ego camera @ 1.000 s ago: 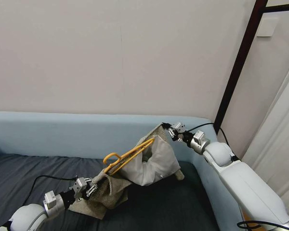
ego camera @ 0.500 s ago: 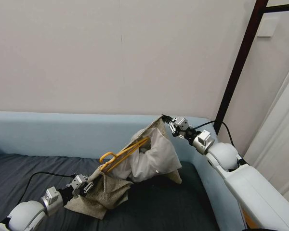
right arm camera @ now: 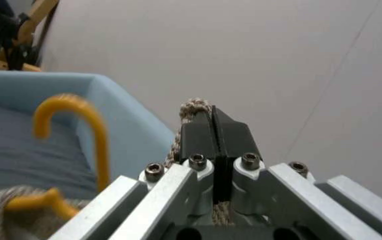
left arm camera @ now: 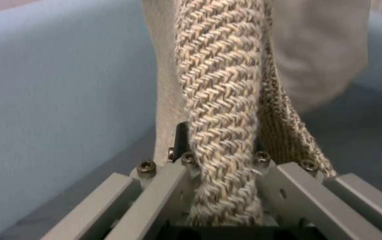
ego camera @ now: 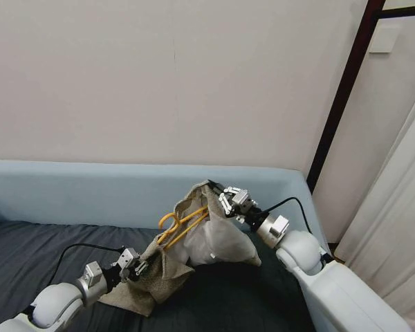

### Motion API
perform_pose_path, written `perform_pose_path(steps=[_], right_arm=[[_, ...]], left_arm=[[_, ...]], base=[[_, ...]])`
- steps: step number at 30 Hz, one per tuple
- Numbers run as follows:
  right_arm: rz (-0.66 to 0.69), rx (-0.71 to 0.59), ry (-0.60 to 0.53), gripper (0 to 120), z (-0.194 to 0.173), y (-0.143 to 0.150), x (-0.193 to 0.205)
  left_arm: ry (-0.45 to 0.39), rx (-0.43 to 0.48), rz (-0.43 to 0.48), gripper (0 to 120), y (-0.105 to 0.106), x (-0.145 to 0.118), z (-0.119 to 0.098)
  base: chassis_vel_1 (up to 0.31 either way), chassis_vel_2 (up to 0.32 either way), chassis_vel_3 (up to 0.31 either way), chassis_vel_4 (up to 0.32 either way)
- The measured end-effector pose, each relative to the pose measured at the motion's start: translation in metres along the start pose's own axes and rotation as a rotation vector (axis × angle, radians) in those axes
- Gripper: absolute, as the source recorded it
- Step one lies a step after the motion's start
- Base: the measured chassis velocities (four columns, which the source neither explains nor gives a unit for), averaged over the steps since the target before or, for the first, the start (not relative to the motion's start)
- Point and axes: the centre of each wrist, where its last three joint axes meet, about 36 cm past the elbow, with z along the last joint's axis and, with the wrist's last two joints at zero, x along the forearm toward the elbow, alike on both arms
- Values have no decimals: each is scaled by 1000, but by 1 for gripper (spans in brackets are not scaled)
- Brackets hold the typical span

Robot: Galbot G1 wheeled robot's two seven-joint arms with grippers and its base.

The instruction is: Pick up the clothes from the sofa and hang them on the clothes hanger.

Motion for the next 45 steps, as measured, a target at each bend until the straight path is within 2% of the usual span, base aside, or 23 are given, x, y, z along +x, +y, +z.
perform_pose_path(steps=[2, 7, 11, 21, 31, 35, 38, 41, 43, 45], right_arm=[[-26, 34, 31, 0, 15, 15, 3], [-64, 75, 75, 0, 33, 38, 11], [-67, 70, 87, 0, 38, 47, 14], [-175, 85, 107, 0, 42, 40, 30], [-203, 158, 149, 0, 53, 33, 51], [-243, 133, 99, 12, 57, 34, 59], [-411, -6, 10, 26, 54, 25, 66], [-484, -38, -30, 32, 48, 17, 68], [-531, -42, -59, 41, 37, 2, 71], [-479, -40, -84, 51, 19, -23, 70]], left_arm=[[-24, 19, 5, 3, 2, 0, -11], [-44, 7, 0, 3, 12, 7, -21], [-55, -9, -5, 3, 19, 12, -25], [-76, -57, -8, 3, 41, 22, -46], [-88, -73, 18, 3, 41, 27, -53], [-95, -86, 14, 3, 46, 27, -56], [-102, -119, 18, 3, 60, 30, -63], [-99, -137, 32, 3, 68, 32, -67], [-94, -171, 71, 3, 84, 36, -71], [-85, -218, 139, 3, 102, 41, -76]], base=[[0, 0, 0, 0], [0, 0, 0, 0], [0, 0, 0, 0], [0, 0, 0, 0], [0, 0, 0, 0], [0, 0, 0, 0], [0, 0, 0, 0], [0, 0, 0, 0], [0, 0, 0, 0], [0, 0, 0, 0]])
